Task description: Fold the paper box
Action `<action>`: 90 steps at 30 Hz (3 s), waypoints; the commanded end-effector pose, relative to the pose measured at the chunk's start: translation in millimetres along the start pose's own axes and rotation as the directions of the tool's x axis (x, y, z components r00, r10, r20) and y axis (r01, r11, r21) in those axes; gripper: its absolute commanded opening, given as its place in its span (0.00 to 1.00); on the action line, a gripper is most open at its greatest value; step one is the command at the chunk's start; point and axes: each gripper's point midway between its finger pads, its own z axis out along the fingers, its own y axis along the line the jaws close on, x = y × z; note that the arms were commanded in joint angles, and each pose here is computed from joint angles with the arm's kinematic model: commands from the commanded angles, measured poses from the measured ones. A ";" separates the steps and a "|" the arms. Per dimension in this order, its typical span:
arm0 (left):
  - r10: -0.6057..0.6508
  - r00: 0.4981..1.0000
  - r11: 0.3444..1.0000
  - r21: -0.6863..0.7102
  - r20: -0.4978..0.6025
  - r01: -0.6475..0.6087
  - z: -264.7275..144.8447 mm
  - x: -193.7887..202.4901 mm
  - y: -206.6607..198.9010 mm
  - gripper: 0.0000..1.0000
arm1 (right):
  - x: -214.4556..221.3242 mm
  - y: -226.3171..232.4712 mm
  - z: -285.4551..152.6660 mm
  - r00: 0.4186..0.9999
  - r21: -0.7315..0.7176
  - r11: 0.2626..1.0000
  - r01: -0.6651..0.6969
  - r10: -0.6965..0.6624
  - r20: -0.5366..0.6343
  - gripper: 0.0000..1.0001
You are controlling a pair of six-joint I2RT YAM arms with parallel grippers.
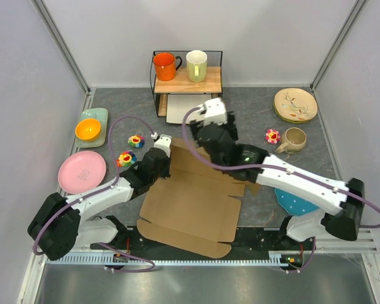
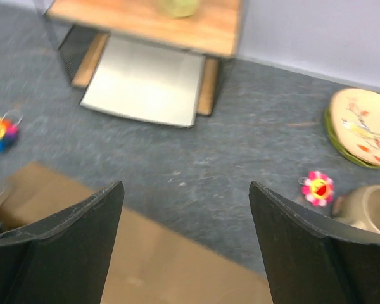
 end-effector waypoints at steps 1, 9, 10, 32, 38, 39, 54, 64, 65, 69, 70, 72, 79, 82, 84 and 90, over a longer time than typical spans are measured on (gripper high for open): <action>-0.036 0.994 0.989 0.138 -0.101 0.050 -18.4 -3.5 -24.1 0.02 | -22.7 -86.7 -16.2 0.970 0.155 0.958 -0.242 0.243 0.012 0.88; -0.175 0.920 0.945 0.203 -0.352 0.257 -26.3 28.5 -47.2 0.02 | 36.6 -129.6 -22.8 0.942 0.203 0.929 -0.308 0.329 -0.074 0.89; -0.190 0.904 0.944 0.181 -0.383 0.276 -26.4 34.0 -44.9 0.02 | 38.0 -130.8 -25.6 0.938 0.199 0.927 -0.318 0.338 -0.073 0.90; -0.244 0.881 0.967 -0.036 -0.405 0.251 -22.0 8.9 6.8 0.02 | 54.6 -157.1 -51.7 0.898 0.229 0.875 -0.427 0.440 -0.006 0.93; -0.254 0.897 0.967 -0.071 -0.361 0.245 -24.5 -6.8 21.5 0.02 | 80.5 -145.8 -53.5 0.884 0.203 0.875 -0.439 0.461 -0.079 0.90; -0.258 0.900 0.966 -0.078 -0.352 0.247 -24.6 -8.6 23.5 0.02 | 80.6 -144.3 -57.6 0.865 0.181 0.859 -0.479 0.497 -0.071 0.89; -0.321 0.899 0.947 -0.110 -0.297 0.302 -20.3 -14.7 32.5 0.02 | 165.0 -69.8 -48.7 0.806 0.010 0.868 -0.497 0.466 -0.366 0.78; -0.315 0.901 0.949 -0.099 -0.299 0.299 -22.5 -15.0 31.6 0.02 | 196.4 -40.7 -26.6 0.791 0.004 0.898 -0.440 0.390 -0.472 0.76; -0.311 0.902 0.950 -0.097 -0.299 0.295 -23.2 -15.4 31.8 0.02 | 199.2 -39.0 -25.1 0.789 0.008 0.902 -0.432 0.382 -0.481 0.76; -0.303 0.905 0.953 -0.099 -0.299 0.287 -25.0 -16.2 33.1 0.02 | 213.2 -38.8 -19.3 0.777 0.052 0.913 -0.404 0.373 -0.507 0.75; -0.302 0.905 0.953 -0.100 -0.301 0.285 -25.3 -15.5 33.3 0.02 | 214.5 -38.2 -19.1 0.774 0.056 0.913 -0.404 0.374 -0.512 0.75; -0.299 0.907 0.954 -0.098 -0.297 0.283 -25.8 -17.0 33.5 0.02 | 219.7 -35.9 -19.1 0.766 0.057 0.915 -0.399 0.367 -0.529 0.74; -0.296 0.905 0.955 -0.093 -0.305 0.281 -27.0 -13.5 32.9 0.02 | 203.3 -23.5 -14.8 0.773 -0.005 0.888 -0.460 0.398 -0.494 0.66; -0.295 0.906 0.956 -0.090 -0.304 0.281 -27.2 -13.4 32.1 0.02 | 188.7 -17.2 -13.2 0.791 -0.060 0.877 -0.476 0.397 -0.464 0.58; -0.295 0.906 0.956 -0.088 -0.305 0.281 -27.5 -11.4 32.2 0.02 | 186.7 -12.6 -11.9 0.801 -0.086 0.881 -0.466 0.378 -0.464 0.51; -0.298 0.905 0.954 -0.073 -0.305 0.290 -29.0 -8.6 29.8 0.02 | 182.2 9.6 -9.0 0.856 -0.144 0.925 -0.352 0.256 -0.449 0.36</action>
